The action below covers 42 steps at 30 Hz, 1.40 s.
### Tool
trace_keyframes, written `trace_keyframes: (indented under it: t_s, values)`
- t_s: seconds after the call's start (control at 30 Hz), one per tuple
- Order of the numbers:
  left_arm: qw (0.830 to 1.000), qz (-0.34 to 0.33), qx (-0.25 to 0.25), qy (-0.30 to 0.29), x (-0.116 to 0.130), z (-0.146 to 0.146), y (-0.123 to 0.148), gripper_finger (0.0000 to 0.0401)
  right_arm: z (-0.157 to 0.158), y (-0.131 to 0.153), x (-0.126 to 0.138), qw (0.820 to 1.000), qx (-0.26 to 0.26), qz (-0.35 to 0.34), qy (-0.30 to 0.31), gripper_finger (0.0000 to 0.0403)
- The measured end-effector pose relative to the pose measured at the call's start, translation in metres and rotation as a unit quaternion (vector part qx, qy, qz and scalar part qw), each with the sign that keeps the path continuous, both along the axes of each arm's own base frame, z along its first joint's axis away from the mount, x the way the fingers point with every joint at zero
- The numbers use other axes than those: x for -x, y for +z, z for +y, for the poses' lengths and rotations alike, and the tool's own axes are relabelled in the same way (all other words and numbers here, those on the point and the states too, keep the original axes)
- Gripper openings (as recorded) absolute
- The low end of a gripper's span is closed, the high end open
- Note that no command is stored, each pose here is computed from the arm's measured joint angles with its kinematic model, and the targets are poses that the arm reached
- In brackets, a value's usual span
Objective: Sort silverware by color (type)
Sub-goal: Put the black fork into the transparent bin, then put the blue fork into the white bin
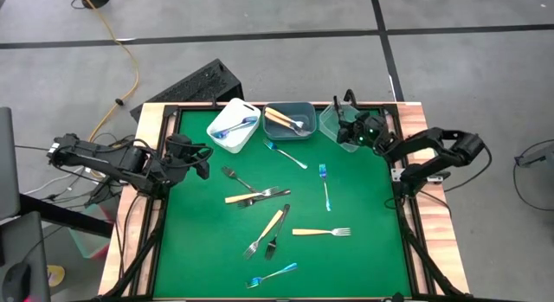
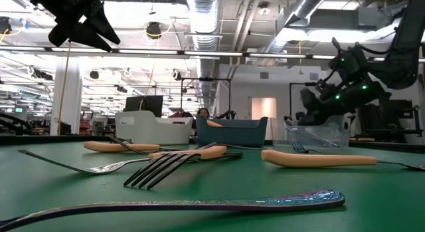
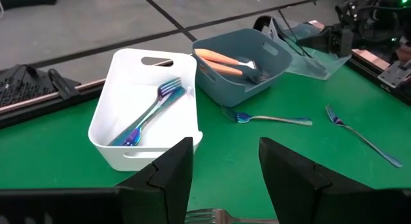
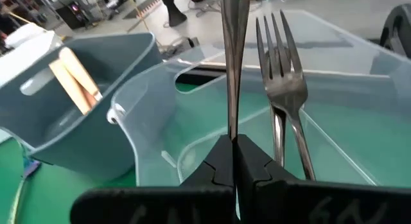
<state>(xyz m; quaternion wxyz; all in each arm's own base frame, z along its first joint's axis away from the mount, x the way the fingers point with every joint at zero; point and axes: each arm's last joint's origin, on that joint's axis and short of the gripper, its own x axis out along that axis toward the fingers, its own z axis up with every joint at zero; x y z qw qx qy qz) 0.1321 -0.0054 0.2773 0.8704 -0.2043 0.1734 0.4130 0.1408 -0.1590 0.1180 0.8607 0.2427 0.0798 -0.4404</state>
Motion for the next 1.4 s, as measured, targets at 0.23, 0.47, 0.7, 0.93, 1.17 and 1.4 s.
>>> trace_keyframes:
  t_s: [0.23, 0.47, 0.7, 0.93, 1.17, 1.4]
  values:
    - [1.0, -0.001, 0.0, 0.001, 0.0, 0.0, 0.0, 0.0162, -0.005, 0.0, -0.003, 0.999, -0.025, 0.023, -0.004, 0.001]
    - [1.0, -0.003, -0.003, 0.006, 0.0, 0.0, 0.0, 0.0162, -0.009, 0.001, -0.006, 0.999, -0.032, 0.032, -0.003, 0.0014]
    - [1.0, -0.007, -0.001, 0.01, 0.0, 0.0, 0.0, 0.0162, -0.009, 0.001, -0.006, 0.999, -0.031, 0.032, -0.004, 0.0052]
    - [1.0, -0.007, -0.001, 0.01, 0.0, 0.0, 0.0, 0.0162, -0.01, 0.003, -0.007, 0.999, -0.027, 0.028, -0.003, 0.0096]
    - [1.0, -0.007, -0.001, 0.01, 0.0, 0.0, 0.0, 0.0162, -0.018, 0.015, -0.015, 1.0, -0.01, 0.012, 0.001, 0.0147]
    - [1.0, -0.007, -0.001, 0.01, 0.0, 0.0, 0.0, 0.0162, -0.03, 0.035, -0.029, 1.0, 0.013, -0.014, 0.022, 0.0175]
